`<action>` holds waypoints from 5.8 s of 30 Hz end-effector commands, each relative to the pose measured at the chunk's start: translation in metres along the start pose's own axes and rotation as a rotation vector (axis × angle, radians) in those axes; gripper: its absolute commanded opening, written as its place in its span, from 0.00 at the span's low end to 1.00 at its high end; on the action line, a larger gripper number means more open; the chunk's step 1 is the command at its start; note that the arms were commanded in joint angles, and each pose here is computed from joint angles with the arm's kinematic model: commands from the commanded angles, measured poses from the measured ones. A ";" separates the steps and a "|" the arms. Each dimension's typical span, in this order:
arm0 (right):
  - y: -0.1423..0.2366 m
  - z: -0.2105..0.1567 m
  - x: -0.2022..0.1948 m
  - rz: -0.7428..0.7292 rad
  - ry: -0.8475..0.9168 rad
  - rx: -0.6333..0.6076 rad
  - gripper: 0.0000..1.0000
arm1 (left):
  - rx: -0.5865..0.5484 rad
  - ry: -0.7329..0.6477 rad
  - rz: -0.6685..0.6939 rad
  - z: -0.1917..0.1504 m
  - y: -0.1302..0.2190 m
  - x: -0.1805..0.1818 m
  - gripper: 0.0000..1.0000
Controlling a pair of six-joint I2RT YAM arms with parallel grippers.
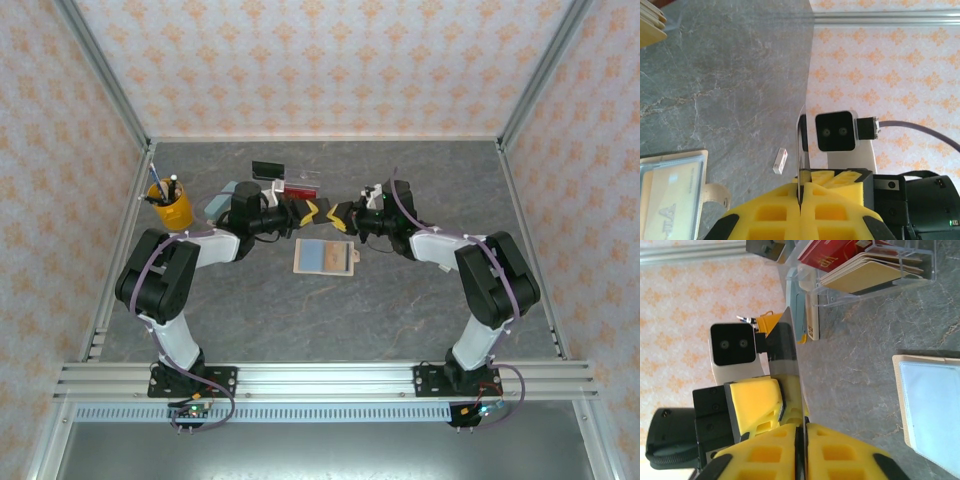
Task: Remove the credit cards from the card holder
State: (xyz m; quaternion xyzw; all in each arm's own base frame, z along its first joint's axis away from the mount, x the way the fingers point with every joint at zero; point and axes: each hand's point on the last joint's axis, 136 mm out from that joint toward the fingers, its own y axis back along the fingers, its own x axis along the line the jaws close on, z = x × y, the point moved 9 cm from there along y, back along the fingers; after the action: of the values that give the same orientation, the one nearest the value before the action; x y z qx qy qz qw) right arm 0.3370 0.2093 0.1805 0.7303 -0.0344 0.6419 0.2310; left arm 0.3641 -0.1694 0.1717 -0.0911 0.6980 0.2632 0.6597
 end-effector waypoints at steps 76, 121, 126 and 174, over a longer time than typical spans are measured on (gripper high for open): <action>-0.171 0.093 0.120 -0.082 1.862 0.030 0.00 | -0.099 -0.011 0.906 0.009 0.141 0.048 1.00; -0.138 0.091 0.085 -0.316 1.927 0.314 0.00 | -0.080 0.012 0.878 0.007 0.138 0.053 1.00; -0.126 0.087 0.089 -0.353 1.918 0.324 0.00 | -0.077 0.012 0.871 0.006 0.137 0.053 1.00; 0.056 -0.032 0.053 -0.907 0.656 -0.340 0.49 | 0.041 -0.273 0.770 -0.035 0.058 0.019 0.96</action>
State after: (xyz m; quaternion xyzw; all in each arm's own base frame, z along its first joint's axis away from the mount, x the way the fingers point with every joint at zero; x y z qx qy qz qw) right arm 0.3175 0.1990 0.2645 0.3338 0.2536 0.7401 0.5259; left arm 0.2920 -0.1236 0.1627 0.2373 0.6123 0.4780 0.5833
